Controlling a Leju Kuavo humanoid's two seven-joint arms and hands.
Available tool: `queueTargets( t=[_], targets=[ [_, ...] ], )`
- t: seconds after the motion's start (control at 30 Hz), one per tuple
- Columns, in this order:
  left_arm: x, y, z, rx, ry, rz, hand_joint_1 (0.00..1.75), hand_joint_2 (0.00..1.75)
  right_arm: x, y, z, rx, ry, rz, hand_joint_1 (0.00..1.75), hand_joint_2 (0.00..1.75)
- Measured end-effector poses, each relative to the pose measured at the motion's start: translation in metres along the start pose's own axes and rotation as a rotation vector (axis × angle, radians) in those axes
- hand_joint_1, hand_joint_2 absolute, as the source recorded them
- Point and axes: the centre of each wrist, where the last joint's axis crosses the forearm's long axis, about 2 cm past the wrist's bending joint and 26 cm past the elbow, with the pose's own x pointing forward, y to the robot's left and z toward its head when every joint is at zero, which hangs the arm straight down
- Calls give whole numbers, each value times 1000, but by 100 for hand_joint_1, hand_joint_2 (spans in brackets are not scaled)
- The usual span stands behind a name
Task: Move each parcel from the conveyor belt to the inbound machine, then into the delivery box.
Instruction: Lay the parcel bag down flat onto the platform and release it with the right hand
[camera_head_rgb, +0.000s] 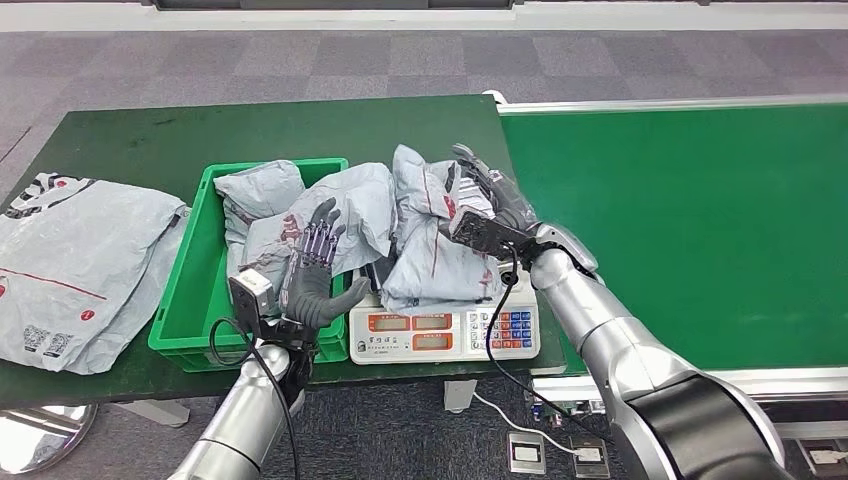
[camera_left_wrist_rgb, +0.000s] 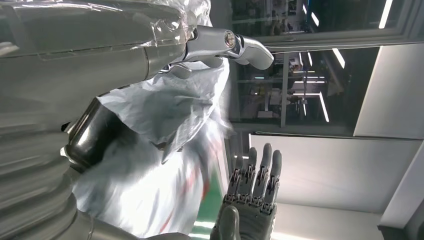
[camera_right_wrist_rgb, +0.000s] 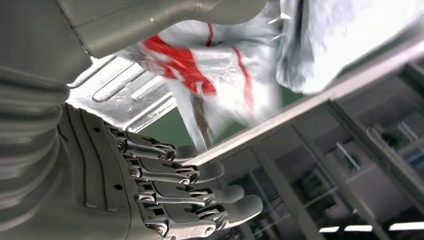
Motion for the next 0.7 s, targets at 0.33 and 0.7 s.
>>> queueTargets(
  t=[0.33, 0.7],
  targets=[
    [1, 0, -1, 6, -4, 5, 0, 175, -13, -4, 21, -232, 28, -118, 0, 175],
    [5, -1, -6, 26, -27, -78, 0, 175, -27, -12, 70, -599, 87, -138, 0, 175]
  ],
)
